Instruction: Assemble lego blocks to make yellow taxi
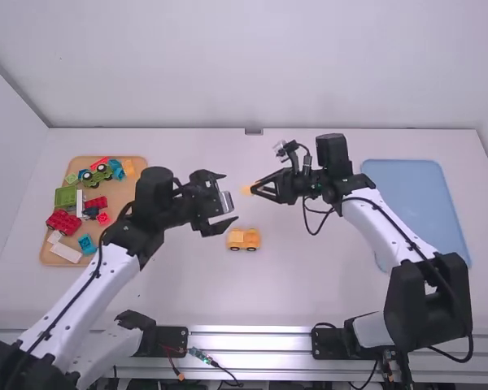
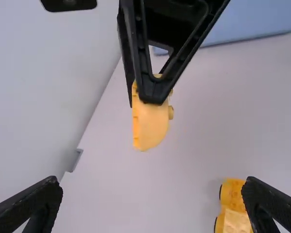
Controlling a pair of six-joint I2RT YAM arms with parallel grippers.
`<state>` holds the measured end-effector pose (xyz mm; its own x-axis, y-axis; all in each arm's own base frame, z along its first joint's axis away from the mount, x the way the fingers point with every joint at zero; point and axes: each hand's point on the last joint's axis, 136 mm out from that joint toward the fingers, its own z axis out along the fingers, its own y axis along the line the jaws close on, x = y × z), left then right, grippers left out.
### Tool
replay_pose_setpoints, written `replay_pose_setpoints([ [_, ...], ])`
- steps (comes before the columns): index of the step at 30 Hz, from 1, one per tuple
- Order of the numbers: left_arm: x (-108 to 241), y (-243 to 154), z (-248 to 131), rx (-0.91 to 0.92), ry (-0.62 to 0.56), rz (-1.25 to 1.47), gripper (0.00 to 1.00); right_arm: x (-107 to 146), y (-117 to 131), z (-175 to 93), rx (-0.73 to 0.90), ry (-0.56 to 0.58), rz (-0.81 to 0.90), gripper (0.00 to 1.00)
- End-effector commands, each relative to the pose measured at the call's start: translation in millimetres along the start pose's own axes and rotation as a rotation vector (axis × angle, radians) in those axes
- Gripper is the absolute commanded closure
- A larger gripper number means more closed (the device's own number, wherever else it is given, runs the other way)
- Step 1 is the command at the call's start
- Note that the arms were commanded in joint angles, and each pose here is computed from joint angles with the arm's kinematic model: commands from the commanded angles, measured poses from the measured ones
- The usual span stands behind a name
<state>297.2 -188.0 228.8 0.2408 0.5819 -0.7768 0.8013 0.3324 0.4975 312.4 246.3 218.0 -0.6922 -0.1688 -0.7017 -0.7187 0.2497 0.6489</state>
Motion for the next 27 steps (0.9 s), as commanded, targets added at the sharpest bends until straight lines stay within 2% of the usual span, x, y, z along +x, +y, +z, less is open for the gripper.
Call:
replay_pose_setpoints([
  [1,2,-6,4,0.001,-0.008,0.001,0.01,-13,5,0,-0.019,-0.02,0.09,0.89],
  [13,0,10,21,-0.28,-0.006,0.063,0.01,-35,-6,-2,0.043,-0.103,0.28,0.94],
  [20,-6,18,19,-0.353,-0.037,0.081,0.01,-39,-8,-3,0.049,-0.121,0.318,0.96],
  [27,0,27,24,-0.52,0.043,0.172,0.01,-41,-11,-7,0.054,-0.132,0.344,0.96],
])
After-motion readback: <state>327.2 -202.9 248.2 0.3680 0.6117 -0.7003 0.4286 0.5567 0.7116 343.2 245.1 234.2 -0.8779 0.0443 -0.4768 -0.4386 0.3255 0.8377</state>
